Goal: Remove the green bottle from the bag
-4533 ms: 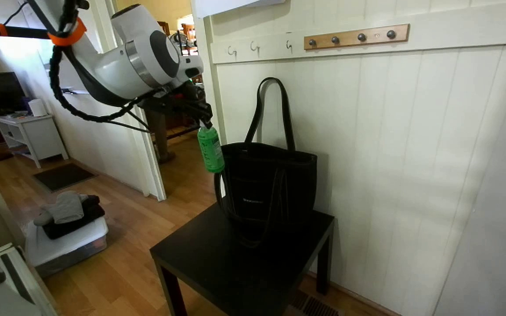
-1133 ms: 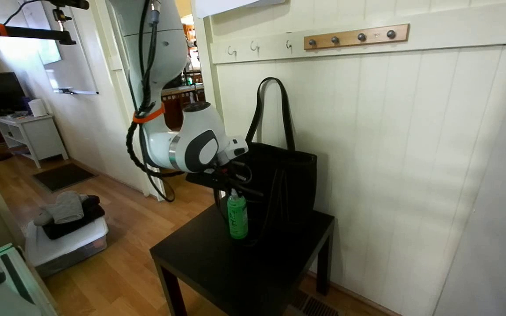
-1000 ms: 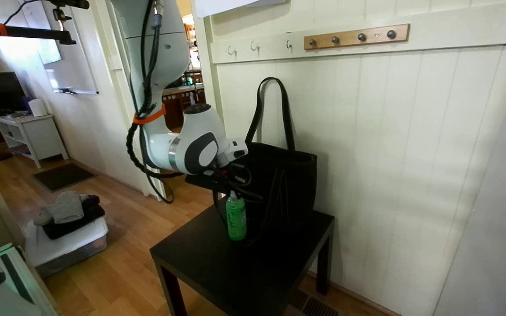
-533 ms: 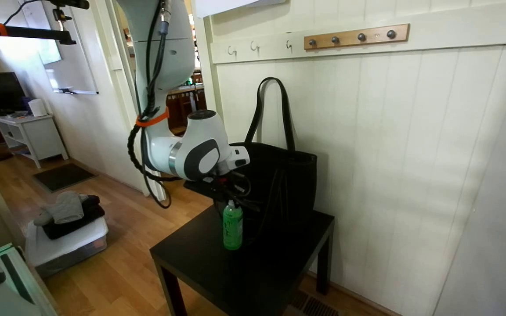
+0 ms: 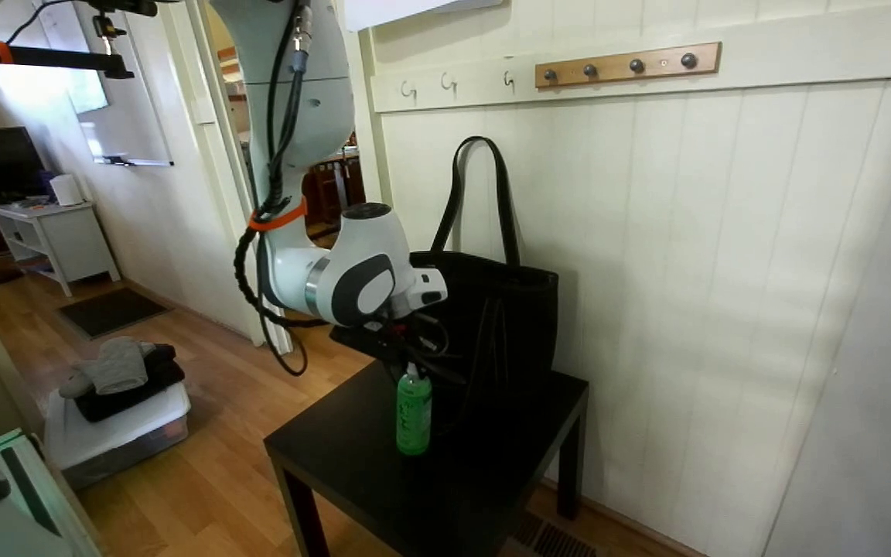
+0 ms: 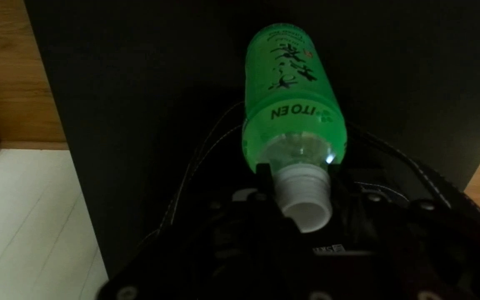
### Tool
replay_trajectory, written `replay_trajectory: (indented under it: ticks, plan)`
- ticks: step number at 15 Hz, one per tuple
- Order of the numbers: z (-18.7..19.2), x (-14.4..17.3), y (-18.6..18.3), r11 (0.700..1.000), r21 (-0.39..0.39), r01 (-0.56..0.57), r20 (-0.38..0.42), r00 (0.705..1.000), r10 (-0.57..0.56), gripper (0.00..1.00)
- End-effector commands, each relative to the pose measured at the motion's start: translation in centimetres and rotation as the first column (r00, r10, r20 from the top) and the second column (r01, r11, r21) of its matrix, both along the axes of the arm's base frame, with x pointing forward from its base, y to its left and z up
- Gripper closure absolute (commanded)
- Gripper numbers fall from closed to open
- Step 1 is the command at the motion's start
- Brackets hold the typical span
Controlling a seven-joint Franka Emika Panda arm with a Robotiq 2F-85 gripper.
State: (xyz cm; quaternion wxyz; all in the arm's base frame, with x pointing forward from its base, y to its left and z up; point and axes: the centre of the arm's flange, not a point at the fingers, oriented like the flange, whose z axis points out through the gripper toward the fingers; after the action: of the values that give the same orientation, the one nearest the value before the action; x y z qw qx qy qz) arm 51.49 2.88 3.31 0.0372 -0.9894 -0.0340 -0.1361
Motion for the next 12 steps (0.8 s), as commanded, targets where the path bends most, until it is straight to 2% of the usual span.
replay_trajectory:
  ticks: [1, 10, 11, 12]
  plan:
    - [-1.4, 1.0, 0.2, 0.999, -0.043, -0.003, 0.036, 0.999, 0.005, 0.88]
    - [-2.6, 2.5, 0.9, 0.997, -0.078, -0.02, 0.066, 0.998, 0.025, 0.88]
    - [-2.5, 2.5, 0.9, 0.997, -0.07, -0.023, 0.067, 0.997, 0.028, 0.38]
    - [-2.4, 2.5, 1.0, 0.997, -0.072, -0.022, 0.068, 0.997, 0.027, 0.37]
